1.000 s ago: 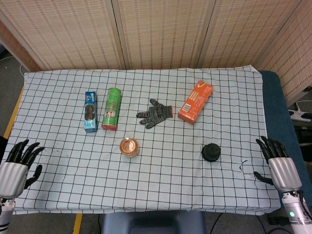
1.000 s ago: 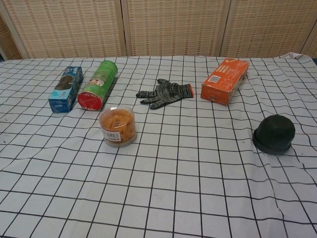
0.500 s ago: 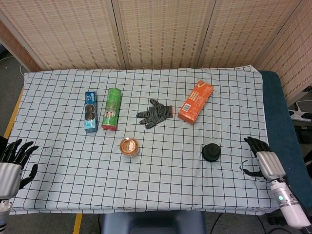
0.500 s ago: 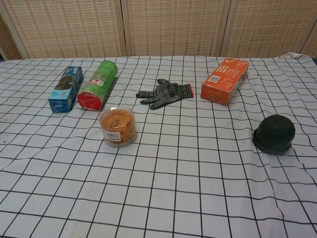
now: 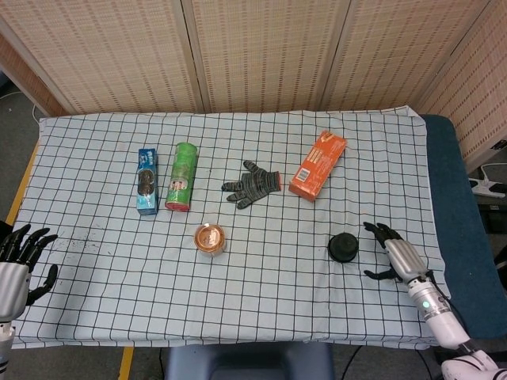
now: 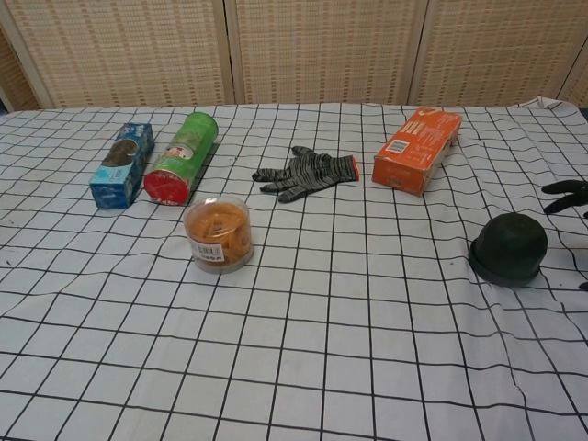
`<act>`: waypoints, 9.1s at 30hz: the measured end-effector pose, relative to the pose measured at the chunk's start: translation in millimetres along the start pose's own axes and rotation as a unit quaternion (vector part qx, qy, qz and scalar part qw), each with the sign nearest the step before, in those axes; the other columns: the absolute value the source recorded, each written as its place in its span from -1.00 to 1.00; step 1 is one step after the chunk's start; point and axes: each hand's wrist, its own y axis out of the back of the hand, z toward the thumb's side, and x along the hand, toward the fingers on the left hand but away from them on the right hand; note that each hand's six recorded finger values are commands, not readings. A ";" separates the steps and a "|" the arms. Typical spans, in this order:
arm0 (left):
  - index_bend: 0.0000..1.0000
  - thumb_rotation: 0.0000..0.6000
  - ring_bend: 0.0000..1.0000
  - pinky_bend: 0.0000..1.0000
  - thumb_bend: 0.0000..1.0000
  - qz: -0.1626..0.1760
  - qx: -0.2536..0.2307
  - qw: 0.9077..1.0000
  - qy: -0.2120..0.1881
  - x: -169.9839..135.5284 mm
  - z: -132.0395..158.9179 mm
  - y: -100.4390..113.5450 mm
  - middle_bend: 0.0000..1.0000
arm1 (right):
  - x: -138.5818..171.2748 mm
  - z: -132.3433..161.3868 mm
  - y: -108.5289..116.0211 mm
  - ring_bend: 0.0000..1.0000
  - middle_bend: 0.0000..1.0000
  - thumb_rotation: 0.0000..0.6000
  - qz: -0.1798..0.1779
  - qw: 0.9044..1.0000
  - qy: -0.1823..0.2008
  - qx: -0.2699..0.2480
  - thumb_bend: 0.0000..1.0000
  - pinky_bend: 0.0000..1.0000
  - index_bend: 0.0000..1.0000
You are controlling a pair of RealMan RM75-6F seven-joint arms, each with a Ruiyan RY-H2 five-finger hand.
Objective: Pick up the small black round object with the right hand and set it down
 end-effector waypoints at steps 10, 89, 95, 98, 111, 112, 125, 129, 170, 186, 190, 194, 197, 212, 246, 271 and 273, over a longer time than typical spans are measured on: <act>-0.57 1.00 -0.90 -0.75 -0.10 -0.002 -0.004 1.000 -0.004 0.9 1.2 -1.8 -0.68 | -17.7 11.7 -12.4 -0.98 -0.66 1.00 0.020 1.000 0.007 -0.022 -0.88 -0.67 -0.81; -0.55 1.00 -0.88 -0.74 -0.11 -0.009 -0.010 1.000 -0.007 -0.2 2.9 -2.4 -0.67 | -6.6 71.8 31.7 -0.28 -0.04 1.00 -0.117 0.988 0.094 -0.026 -0.63 -0.08 0.11; -0.55 1.00 -0.87 -0.75 -0.11 -0.012 -0.009 1.000 -0.006 -0.4 2.8 -3.4 -0.67 | 10.3 77.0 54.9 -0.24 -0.01 1.00 -0.174 0.970 0.166 -0.039 -0.48 -0.04 0.15; -0.55 1.00 -0.87 -0.75 -0.11 -0.012 -0.010 1.000 -0.006 -0.2 2.8 -3.3 -0.67 | 10.9 64.4 59.7 -0.24 0.00 1.00 -0.170 0.975 0.141 -0.012 -0.47 -0.03 0.16; -0.55 1.00 -0.87 -0.75 -0.11 -0.017 -0.006 1.000 -0.008 -0.2 4.6 -5.5 -0.67 | 16.7 37.8 66.5 -0.22 0.01 1.00 -0.148 0.942 -0.079 0.292 -0.45 0.02 0.19; -0.55 1.00 -0.87 -0.75 -0.11 -0.017 -0.006 1.000 -0.008 0.0 4.6 -5.4 -0.67 | 17.0 38.6 66.1 -0.22 0.01 1.00 -0.145 0.937 -0.081 0.309 -0.45 0.02 0.19; -0.55 1.00 -0.87 -0.75 -0.11 -0.015 -0.005 1.000 -0.008 -0.5 4.0 -4.6 -0.67 | 19.9 69.9 63.9 -0.22 0.01 1.00 -0.173 0.968 0.050 0.174 -0.45 0.02 0.18; -0.55 1.00 -0.87 -0.75 -0.11 -0.014 -0.006 1.000 -0.007 0.1 3.8 -4.1 -0.67 | 22.3 80.1 64.6 -0.22 0.01 1.00 -0.174 0.976 0.131 0.000 -0.45 0.02 0.17; -0.49 1.00 -0.85 -0.75 -0.11 -0.018 -0.008 1.000 -0.003 -0.2 2.5 -4.8 -0.65 | 32.3 120.4 66.3 -0.22 0.01 1.00 -0.101 0.986 0.087 0.103 -0.40 0.13 0.19; -0.47 1.00 -0.82 -0.75 -0.11 -0.023 -0.002 1.000 -0.001 -0.4 3.2 -7.4 -0.62 | 6.2 63.5 44.6 -0.22 0.01 1.00 -0.102 0.977 0.004 0.185 -0.39 0.13 0.18; -0.47 1.00 -0.83 -0.75 -0.11 -0.023 -0.004 1.000 0.000 -0.5 3.7 -7.3 -0.61 | 18.7 107.8 49.8 -0.22 0.01 1.00 -0.114 0.981 0.074 0.142 -0.39 0.13 0.18; -0.47 1.00 -0.82 -0.75 -0.11 -0.023 -0.003 1.000 0.001 -0.5 3.3 -6.8 -0.61 | 30.0 130.8 61.1 -0.22 0.01 1.00 -0.130 0.980 0.118 0.094 -0.39 0.13 0.17; -0.47 1.00 -0.82 -0.75 -0.11 -0.022 -0.003 1.000 0.003 -1.0 3.2 -6.3 -0.62 | 29.1 125.9 62.6 -0.22 0.01 1.00 -0.132 0.981 0.113 0.092 -0.39 0.14 0.16; -0.45 1.00 -0.82 -0.75 -0.11 -0.032 0.005 0.999 0.004 -0.4 3.7 -11.1 -0.61 | -6.5 21.5 19.0 -0.44 -0.02 1.00 -0.079 0.989 0.024 0.123 -0.39 -0.10 -0.04; -0.45 1.00 -0.80 -0.74 -0.11 -0.044 0.008 0.999 0.009 -0.5 2.6 -14.7 -0.60 | 0.1 -5.9 3.4 -1.00 -0.80 1.00 -0.049 0.990 0.013 0.131 -0.53 -0.98 -0.77; -0.45 1.00 -0.80 -0.74 -0.11 -0.050 0.013 0.999 0.005 -1.3 5.1 -17.4 -0.60 | 7.2 -7.3 31.6 -1.00 -0.70 1.00 -0.114 0.987 -0.009 0.117 -0.53 -0.98 -0.56; -0.44 1.00 -0.80 -0.74 -0.11 -0.052 0.012 0.999 0.005 -1.3 5.4 -18.0 -0.60 | 2.1 -7.9 30.3 -1.00 -0.70 1.00 -0.108 0.987 -0.013 0.115 -0.53 -0.98 -0.56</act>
